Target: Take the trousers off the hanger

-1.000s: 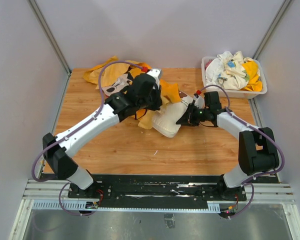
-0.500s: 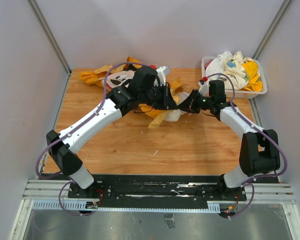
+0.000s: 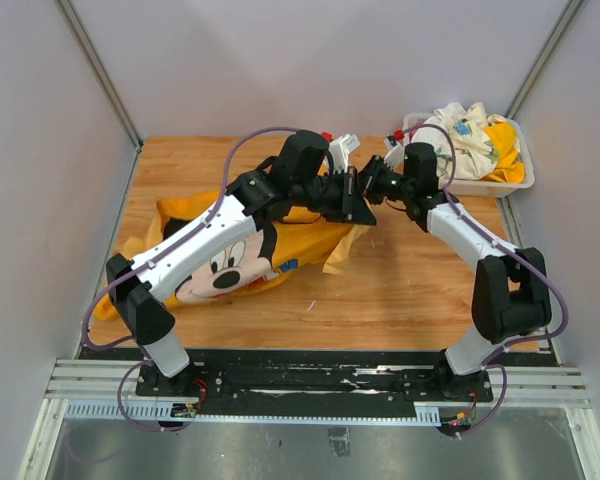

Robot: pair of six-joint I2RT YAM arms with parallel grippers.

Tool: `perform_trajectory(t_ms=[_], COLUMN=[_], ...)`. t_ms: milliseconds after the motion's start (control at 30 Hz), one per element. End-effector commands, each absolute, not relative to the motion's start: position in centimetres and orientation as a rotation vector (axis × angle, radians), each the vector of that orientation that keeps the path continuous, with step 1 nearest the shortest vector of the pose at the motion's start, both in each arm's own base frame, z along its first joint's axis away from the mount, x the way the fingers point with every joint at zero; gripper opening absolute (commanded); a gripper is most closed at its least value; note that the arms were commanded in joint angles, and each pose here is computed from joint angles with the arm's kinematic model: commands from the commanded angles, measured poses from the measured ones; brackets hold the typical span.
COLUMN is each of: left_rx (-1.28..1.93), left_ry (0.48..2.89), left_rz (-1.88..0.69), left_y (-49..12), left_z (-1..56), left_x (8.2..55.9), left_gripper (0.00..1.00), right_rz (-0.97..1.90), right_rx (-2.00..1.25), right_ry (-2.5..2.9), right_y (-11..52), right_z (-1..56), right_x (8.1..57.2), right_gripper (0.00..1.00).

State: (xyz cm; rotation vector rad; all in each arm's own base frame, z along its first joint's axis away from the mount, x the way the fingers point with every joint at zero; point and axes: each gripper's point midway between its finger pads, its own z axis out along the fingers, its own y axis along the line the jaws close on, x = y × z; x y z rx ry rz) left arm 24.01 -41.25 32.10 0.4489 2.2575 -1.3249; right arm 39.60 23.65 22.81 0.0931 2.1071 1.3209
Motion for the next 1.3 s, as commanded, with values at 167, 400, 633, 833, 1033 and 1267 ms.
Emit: perform_trajectory(t_ms=[167,400,633,833,1033,1267], left_rx=[0.520,0.437,0.445,0.397,0.239,0.036], left_ry=[2.069,2.186,2.132,2.163,2.234,2.486], left_rz=[-1.447,-1.355,-1.298,-1.314,-1.231,-0.979], left_y=[-41.6,-38.8,-38.3,-37.2,-34.5,-29.6], left_z=[37.9,32.0,34.0,32.2,30.7,22.9], left_x=[24.6,25.3,27.7,26.4,26.2,23.9], left_gripper=[0.00,0.00,0.00,0.12,0.36,0.16], right_rz=[1.400,1.363,1.314,1.276,1.211,1.188], right_rx=[-0.042,-0.002,0.080,0.085,0.022,-0.026], right_ry=[2.241,2.270,2.230,2.222,2.255,2.271], right_y=[30.2,28.1,24.9,22.1,21.4,21.1], right_z=[17.1,15.7,16.5,17.2,16.6,16.4], right_x=[35.4,34.6,35.0,34.9,33.8,32.9], right_gripper=[0.10,0.09,0.04,0.04,0.05,0.07])
